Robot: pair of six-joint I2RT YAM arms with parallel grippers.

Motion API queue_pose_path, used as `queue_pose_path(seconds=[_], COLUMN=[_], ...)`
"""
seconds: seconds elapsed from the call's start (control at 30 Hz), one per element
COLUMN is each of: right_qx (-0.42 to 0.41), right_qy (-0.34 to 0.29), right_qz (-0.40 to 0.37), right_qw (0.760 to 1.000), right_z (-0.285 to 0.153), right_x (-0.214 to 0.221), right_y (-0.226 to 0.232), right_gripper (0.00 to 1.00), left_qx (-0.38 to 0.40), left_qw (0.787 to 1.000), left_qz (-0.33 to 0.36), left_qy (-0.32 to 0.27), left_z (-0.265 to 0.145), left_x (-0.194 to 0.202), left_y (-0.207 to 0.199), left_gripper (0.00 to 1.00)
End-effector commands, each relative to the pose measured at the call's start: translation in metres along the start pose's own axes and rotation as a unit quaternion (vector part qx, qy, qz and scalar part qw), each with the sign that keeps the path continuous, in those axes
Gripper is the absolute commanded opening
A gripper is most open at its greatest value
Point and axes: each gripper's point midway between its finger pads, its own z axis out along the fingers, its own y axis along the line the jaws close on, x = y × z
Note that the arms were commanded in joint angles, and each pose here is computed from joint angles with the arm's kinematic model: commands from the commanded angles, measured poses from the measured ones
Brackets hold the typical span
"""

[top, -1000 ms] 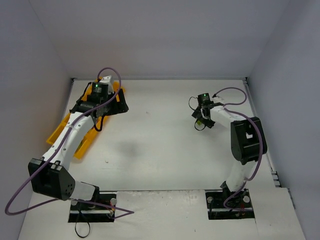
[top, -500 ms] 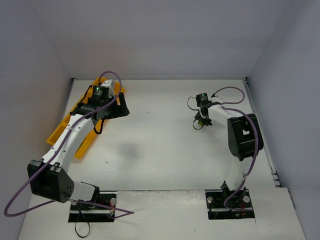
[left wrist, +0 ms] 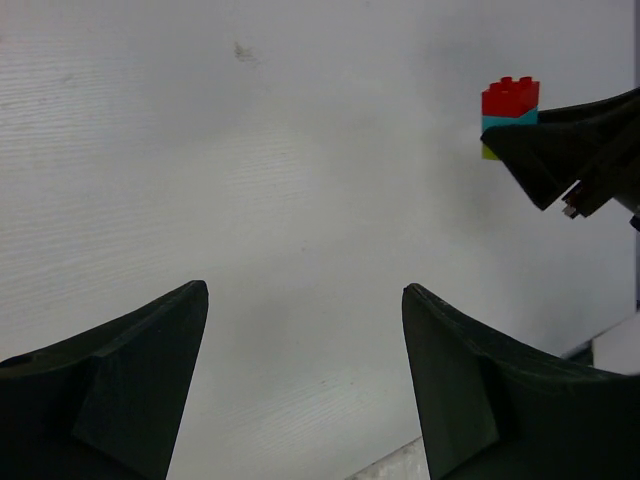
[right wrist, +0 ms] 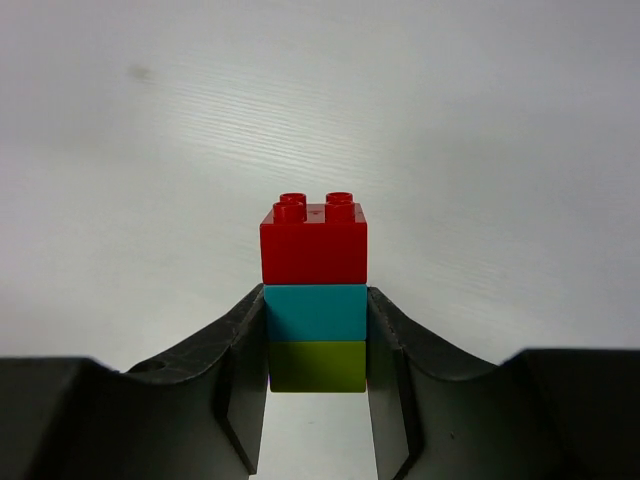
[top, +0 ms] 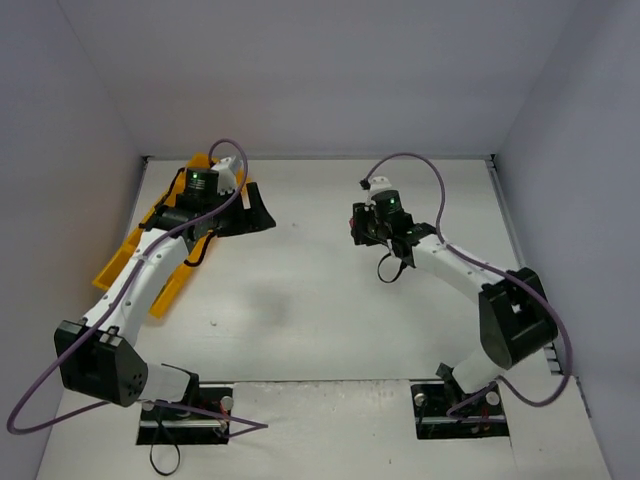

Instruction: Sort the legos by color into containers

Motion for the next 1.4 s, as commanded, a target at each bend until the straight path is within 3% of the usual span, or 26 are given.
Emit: queue_pose_path(seconds=[0.0,0.17,0.33,0.57,0.93,1.07,1.1,1.2,1.37], right_qx=[-0.178,-0.311,-0.36,-0.383,-0.388,-0.387,-0.387,-0.38,-0.365], right_qy=[-0.136,-0.182,-0.222,-0.227,-0.234,-0.233,-0.234,-0.233,-0.23], right_qz=[-0.125,-0.22,-0.269,-0.289,-0.293,-0.294,-0.295,-0.294,-0.294], right_qw=[0.967,0.907,0.865,0.847,0.842,0.842,0.842,0.845,0.853], right_z=[-0.055,-0.111,-0.151,-0.171,-0.181,-0.181,-0.181,-0.179,-0.173], right_x=[-0.064,-0.07,-0.077,-0.075,-0.07,-0.068,-0.067,-0.066,-0.06], right_y=[0.066,0.11,0.124,0.133,0.136,0.136,0.135,0.133,0.127], right_gripper=[0.0,0.0,0.0,0.0,0.0,0.0,0.0,0.0,0.0], left_qx=[0.109,0.193,0.238,0.269,0.259,0.268,0.275,0.277,0.278], left_qw=[0.992,0.98,0.971,0.962,0.966,0.963,0.961,0.961,0.96], left_qz=[0.014,0.0,0.012,0.019,0.011,0.006,0.007,0.009,0.019], left_qy=[-0.057,-0.049,-0.036,-0.034,0.003,-0.004,-0.009,-0.013,-0.021], left_z=[-0.024,-0.035,-0.038,-0.033,0.0,0.002,0.0,0.0,-0.005], left_x=[-0.039,-0.045,-0.039,-0.032,-0.013,-0.015,-0.017,-0.018,-0.021], left_y=[-0.056,-0.097,-0.134,-0.175,-0.19,-0.196,-0.2,-0.201,-0.201], left_gripper=[0.72,0.72,0.72,0.72,0.71,0.57,0.42,0.25,0.09])
